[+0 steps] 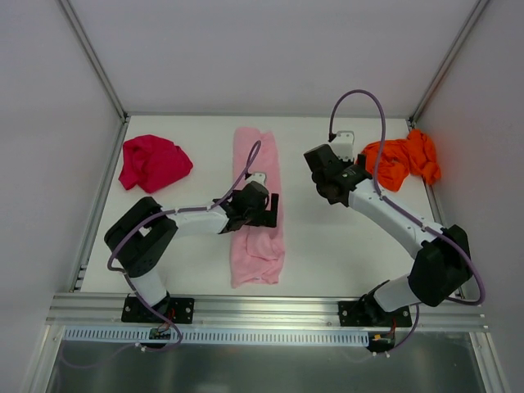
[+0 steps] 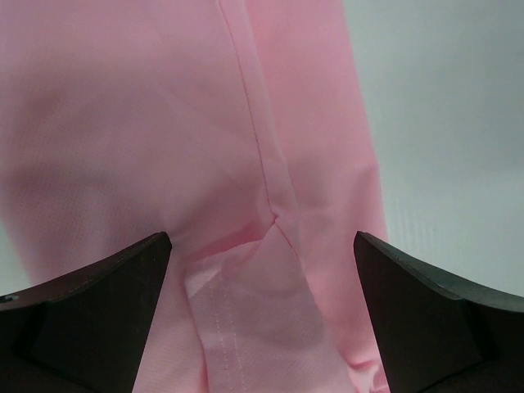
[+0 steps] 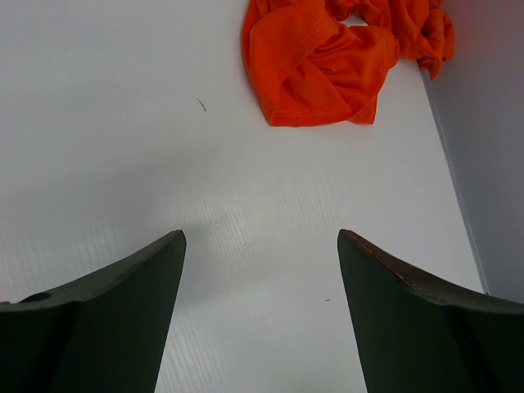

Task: Fold and stack the t-shirts
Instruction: Grab the bottom of the folded rectangular tshirt with left arm

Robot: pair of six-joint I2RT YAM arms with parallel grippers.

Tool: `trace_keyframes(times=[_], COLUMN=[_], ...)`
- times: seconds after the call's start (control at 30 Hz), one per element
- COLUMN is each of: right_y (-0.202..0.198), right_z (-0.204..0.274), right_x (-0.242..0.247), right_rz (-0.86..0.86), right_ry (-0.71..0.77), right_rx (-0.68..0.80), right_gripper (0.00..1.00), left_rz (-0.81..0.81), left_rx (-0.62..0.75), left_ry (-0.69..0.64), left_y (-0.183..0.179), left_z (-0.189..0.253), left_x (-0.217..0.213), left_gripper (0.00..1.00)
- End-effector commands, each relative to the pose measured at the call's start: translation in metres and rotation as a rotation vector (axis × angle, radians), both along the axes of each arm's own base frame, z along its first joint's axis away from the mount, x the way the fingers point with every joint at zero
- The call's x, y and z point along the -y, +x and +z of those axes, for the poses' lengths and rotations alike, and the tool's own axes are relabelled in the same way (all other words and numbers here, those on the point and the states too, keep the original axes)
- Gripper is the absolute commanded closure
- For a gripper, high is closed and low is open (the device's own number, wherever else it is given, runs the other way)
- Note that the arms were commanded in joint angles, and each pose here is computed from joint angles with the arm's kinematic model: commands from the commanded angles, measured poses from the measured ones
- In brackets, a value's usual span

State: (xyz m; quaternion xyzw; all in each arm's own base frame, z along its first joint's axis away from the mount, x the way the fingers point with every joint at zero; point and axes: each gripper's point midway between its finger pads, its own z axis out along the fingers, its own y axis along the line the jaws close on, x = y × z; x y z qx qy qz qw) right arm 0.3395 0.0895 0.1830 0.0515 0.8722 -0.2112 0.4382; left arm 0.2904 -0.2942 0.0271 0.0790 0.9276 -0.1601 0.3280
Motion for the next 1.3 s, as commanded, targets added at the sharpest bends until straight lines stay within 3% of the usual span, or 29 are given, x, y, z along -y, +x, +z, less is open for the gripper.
trace_keyframes(times=[0.0,0.23,0.37,0.67,0.73,1.03,1.27], right_y=[-0.001,-0.002,-0.001,0.002,0.001,0.003,0.003], right_z=[0.016,0.014,0.004,-0.010,-0.013,-0.017,-0.011], right_x=[0.007,0.006,0.001,-0.008,-0.009,-0.018,-0.027], right_rz=[-0.017,-0.006,0.011,0.047,0.052,0.072,0.094], right_ry=[0.013,0.026,0.026,0.037,0.033,0.033,0.020], right_rx=[0.050,0.045,0.022,-0.022,-0.031,-0.043,-0.040], right_gripper=[0.20,0.20,0.20,0.21,0.21,0.22,0.22], left_rz=[0.131,0.078,-0.005,-0.005,0.056,0.381,0.370], left_rx=[-0.055,-0.014,0.164,0.256,0.293,0.229,0.142], left_ry=[0.146,0.128,0.109,0.117,0.132,0.218,0.174], left_y=[-0.015,-0.016,-0.009,-0.002,-0.001,-0.038,-0.083], left_z=[-0.017,-0.011,0.020,0.056,0.070,0.072,0.034], left_x=[-0.046,-0.040,-0.017,-0.013,-0.020,-0.105,-0.118], left_gripper=[0.01,0.01,0.01,0.01,0.01,0.01,0.01])
